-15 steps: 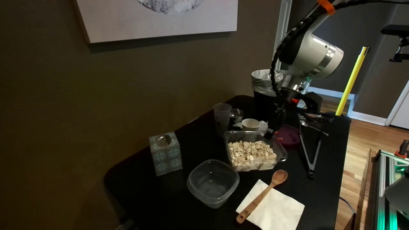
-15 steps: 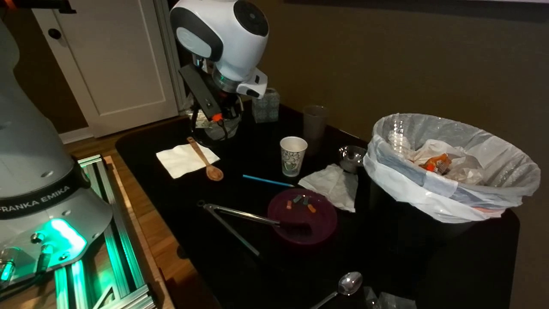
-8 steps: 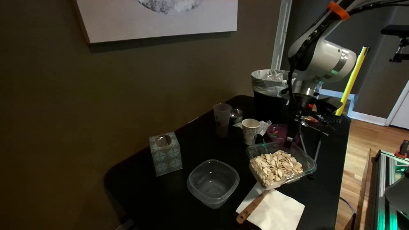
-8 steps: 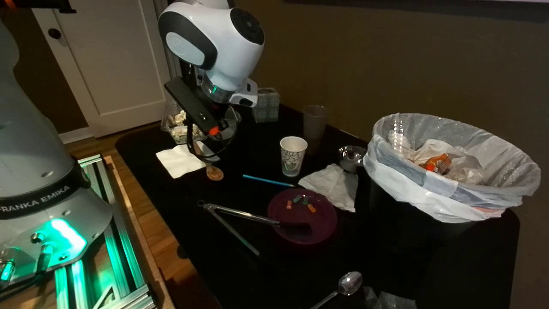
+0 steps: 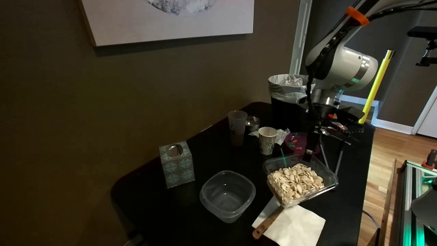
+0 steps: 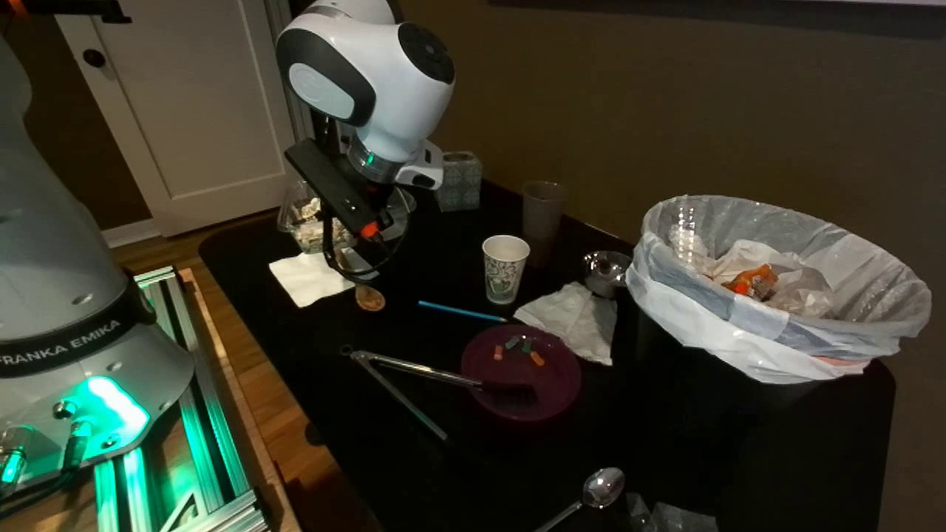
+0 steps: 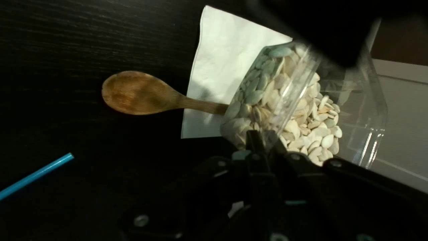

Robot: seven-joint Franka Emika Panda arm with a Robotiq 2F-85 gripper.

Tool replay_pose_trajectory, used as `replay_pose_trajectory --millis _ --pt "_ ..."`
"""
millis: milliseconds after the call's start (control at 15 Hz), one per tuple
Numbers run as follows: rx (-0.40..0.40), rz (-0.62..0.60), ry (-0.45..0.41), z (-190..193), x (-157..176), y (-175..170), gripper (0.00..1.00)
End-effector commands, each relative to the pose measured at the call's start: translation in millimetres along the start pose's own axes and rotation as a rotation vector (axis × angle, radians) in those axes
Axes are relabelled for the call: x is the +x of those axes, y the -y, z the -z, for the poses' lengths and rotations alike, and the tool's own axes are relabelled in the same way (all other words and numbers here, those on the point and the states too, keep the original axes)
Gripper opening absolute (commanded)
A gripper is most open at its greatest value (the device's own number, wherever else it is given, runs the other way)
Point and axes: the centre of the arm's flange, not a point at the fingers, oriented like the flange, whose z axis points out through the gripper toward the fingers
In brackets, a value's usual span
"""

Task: Move the bowl to the left

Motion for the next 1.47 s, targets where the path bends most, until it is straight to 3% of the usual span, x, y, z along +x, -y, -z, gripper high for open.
replay_pose_trajectory --millis 0,200,467,600,667,867,1000,1400 --pt "0.037 0.088 0.069 -26 -6 10 0.02" --pt "0.081 0.175 0.168 -62 -8 27 0.02" --pt "0.079 0.209 0.255 -108 -1 53 0.02" --pt "0.081 0.194 0.261 -119 1 60 0.02" --pt "0.078 0.21 0.26 -103 -7 57 0.08" --pt "0.083 0.211 0.274 -113 -4 61 0.08" --pt "0.082 0.217 0.266 -117 -1 62 0.02" --pt "0.1 0.227 0.258 -170 35 90 0.02"
